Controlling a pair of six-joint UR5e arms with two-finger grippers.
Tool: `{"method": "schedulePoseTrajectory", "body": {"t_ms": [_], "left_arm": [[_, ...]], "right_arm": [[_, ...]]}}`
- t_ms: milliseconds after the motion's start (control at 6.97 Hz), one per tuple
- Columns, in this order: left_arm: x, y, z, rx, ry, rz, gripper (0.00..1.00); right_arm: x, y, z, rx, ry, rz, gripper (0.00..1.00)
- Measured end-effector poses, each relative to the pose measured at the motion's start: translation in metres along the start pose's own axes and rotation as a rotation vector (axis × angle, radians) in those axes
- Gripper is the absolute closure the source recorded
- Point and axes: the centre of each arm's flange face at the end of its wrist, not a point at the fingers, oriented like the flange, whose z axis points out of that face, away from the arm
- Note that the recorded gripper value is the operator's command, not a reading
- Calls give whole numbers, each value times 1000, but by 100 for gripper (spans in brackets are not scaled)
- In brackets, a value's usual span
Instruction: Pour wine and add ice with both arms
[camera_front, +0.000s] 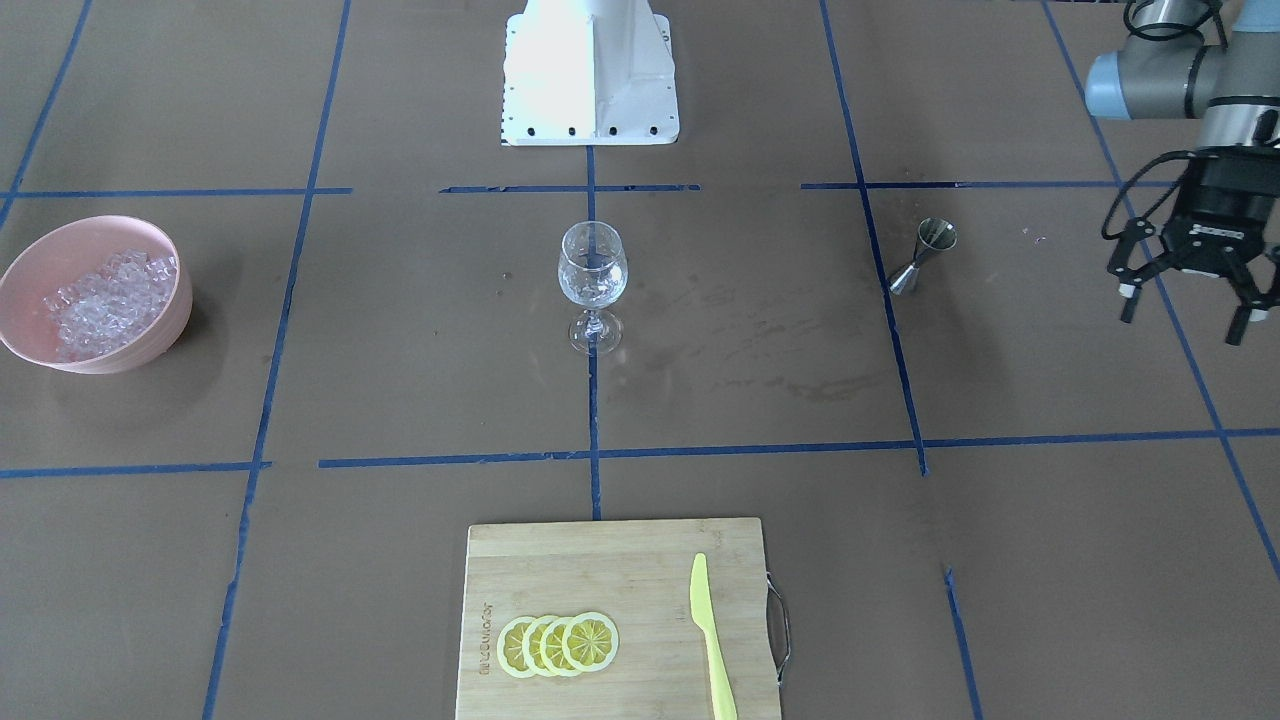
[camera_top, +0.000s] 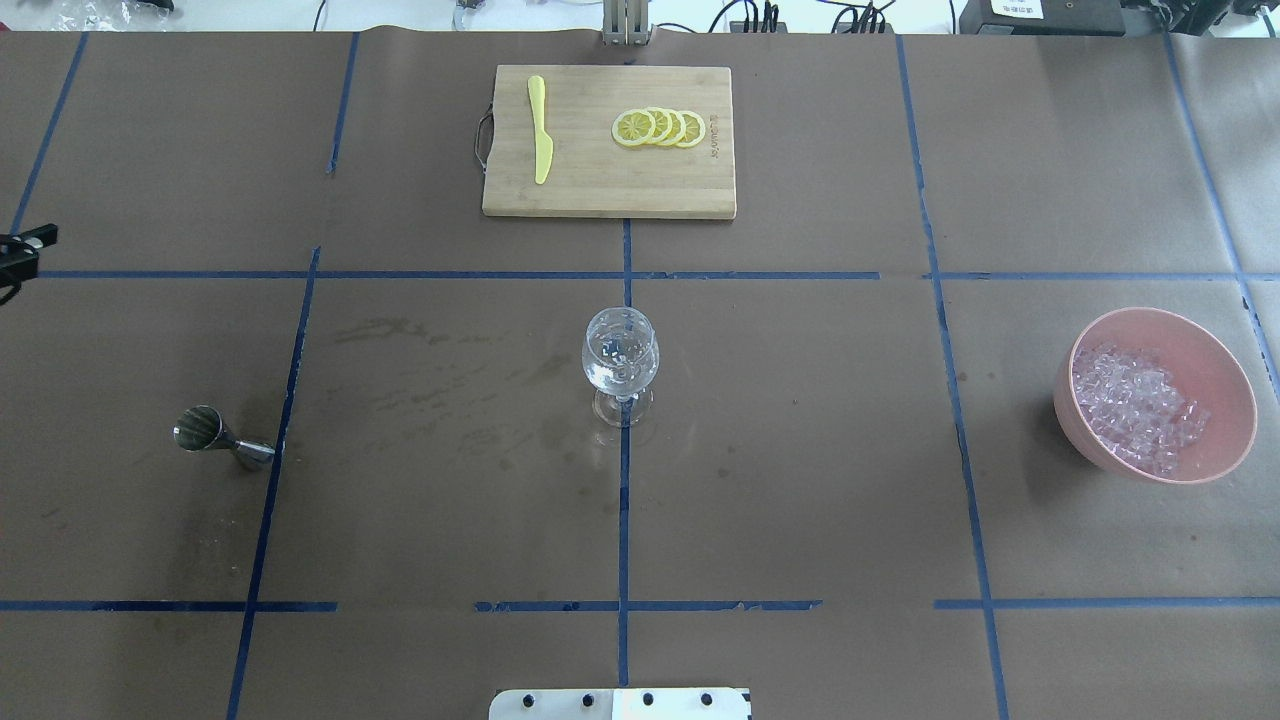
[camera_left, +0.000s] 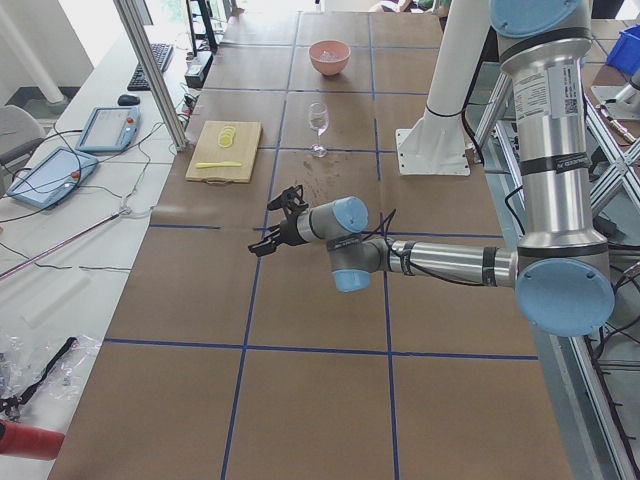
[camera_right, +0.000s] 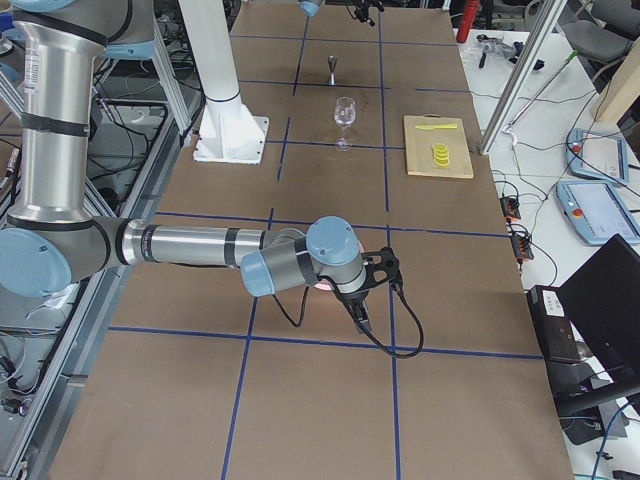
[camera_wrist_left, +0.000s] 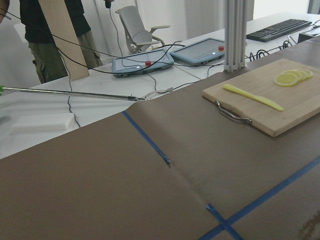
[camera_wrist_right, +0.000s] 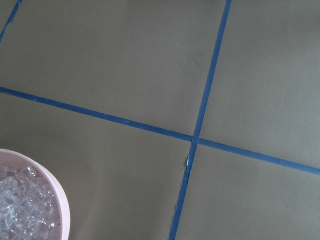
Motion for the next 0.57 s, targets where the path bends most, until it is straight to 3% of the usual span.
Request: {"method": "schedulePoseTrajectory", "body": {"t_ms": [287, 574], "left_arm": [[-92, -26, -27, -156, -2, 8, 0], [-141, 0, -52, -276, -6, -1, 0]], "right_arm": [[0, 0, 0, 0, 0, 0, 0], [0, 0, 0, 0, 0, 0, 0]]}}
